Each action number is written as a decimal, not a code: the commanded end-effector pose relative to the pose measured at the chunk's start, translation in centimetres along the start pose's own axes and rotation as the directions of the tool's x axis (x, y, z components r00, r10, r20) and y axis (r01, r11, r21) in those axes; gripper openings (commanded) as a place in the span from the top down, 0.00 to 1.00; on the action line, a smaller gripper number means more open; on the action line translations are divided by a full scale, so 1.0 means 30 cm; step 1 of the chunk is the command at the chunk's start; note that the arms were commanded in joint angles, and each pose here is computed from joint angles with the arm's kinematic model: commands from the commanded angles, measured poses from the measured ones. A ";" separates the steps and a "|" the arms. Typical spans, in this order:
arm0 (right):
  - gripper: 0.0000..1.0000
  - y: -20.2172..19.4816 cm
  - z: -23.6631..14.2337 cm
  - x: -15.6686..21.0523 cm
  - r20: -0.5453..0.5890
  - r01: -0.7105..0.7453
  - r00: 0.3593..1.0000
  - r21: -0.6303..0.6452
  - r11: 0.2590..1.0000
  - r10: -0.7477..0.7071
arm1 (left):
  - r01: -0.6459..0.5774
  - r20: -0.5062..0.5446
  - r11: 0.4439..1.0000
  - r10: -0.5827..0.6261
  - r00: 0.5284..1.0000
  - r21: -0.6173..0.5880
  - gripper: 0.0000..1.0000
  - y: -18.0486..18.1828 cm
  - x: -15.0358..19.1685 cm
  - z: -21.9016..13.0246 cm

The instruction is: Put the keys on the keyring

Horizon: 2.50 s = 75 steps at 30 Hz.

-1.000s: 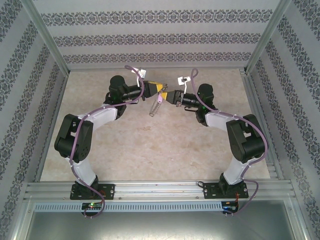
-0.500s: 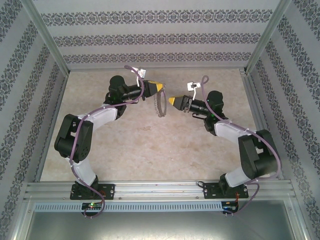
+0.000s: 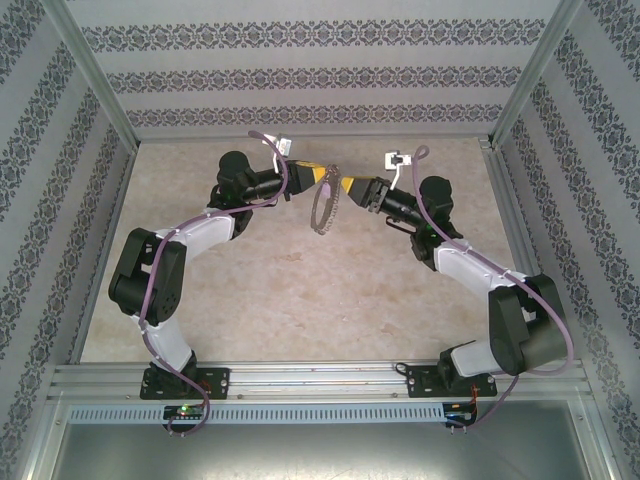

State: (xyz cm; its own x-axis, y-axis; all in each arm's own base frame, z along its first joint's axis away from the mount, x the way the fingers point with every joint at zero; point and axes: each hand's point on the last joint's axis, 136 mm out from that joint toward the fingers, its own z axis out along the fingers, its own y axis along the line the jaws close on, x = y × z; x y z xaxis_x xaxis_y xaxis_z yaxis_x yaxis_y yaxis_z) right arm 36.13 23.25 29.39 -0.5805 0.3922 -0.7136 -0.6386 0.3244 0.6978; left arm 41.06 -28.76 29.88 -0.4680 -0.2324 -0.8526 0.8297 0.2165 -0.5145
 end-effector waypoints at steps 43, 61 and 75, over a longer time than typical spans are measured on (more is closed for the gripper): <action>0.58 0.050 0.095 -0.032 0.093 0.015 0.996 -0.047 0.999 -0.011 | -0.089 0.041 0.993 0.086 0.995 0.071 1.00 -0.108 -0.047 0.016; 0.69 0.051 0.140 -0.020 0.066 0.010 0.998 -0.067 0.998 -0.005 | -0.093 0.043 0.993 0.090 0.995 0.076 1.00 -0.116 -0.050 0.012; 0.93 0.041 0.139 -0.017 0.057 0.020 0.998 -0.059 0.998 -0.016 | -0.087 0.042 0.994 0.084 0.996 0.073 1.00 -0.109 -0.048 0.015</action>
State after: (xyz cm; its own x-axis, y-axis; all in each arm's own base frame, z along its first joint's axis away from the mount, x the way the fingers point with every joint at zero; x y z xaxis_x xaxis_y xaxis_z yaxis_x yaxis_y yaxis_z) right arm 38.14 26.66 28.75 -0.5870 0.4386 -0.6805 -0.6160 0.3034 0.7269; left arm 40.62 -29.18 30.20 -0.4547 -0.2366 -0.8586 0.8404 0.2051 -0.5016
